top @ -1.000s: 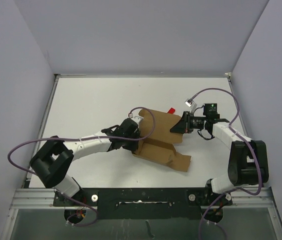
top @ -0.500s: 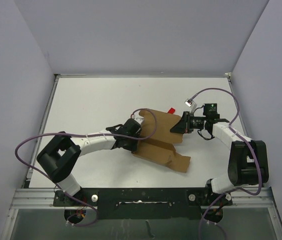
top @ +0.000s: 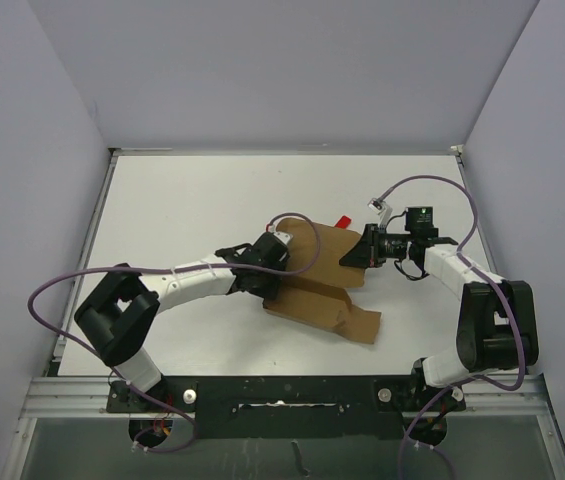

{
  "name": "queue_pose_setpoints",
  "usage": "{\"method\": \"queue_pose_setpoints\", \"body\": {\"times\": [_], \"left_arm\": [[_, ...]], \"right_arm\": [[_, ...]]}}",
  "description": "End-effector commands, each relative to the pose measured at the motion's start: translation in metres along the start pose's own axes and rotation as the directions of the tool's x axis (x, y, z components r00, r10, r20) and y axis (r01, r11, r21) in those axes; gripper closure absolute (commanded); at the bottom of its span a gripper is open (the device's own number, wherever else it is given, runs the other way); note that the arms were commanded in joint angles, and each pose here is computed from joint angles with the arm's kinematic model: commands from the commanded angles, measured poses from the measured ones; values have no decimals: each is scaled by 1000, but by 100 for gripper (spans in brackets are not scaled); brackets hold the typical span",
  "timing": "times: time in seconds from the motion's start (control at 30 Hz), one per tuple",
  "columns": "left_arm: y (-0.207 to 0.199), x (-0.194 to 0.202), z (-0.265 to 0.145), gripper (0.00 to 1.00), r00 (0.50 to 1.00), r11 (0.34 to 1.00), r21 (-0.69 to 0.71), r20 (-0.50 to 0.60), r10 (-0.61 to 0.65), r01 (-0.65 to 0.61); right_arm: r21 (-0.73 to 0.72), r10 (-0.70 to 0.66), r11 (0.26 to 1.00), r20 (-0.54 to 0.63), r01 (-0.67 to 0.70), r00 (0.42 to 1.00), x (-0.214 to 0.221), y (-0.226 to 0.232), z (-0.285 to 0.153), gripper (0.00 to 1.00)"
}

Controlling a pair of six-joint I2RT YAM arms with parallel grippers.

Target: Fold the paper box

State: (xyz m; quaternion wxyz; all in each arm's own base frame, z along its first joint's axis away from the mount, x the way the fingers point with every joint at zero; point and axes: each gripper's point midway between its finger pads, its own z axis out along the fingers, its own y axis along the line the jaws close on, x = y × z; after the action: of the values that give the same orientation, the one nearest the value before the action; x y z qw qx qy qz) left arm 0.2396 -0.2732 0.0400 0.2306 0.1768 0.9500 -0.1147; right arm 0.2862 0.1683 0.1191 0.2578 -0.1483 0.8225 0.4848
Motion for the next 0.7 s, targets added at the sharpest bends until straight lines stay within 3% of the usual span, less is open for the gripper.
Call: {"method": "queue_pose_setpoints", "body": {"times": [0.0,0.3,0.67], "left_arm": [[-12,-30,-15,71,996,1000,29,86,1,-4],[-6,-21,-12,70,996,999,27,87,-20,17],[3,0,-3,81,1000,1000,-14,17,-15,15]], "right_arm": [[-21,-91,996,13,91,996,-10,11,0,100],[-48,-155,987,19,156,988,-10,23,0,100],[-52,-164,985,18,165,986,-10,26,1,100]]}}
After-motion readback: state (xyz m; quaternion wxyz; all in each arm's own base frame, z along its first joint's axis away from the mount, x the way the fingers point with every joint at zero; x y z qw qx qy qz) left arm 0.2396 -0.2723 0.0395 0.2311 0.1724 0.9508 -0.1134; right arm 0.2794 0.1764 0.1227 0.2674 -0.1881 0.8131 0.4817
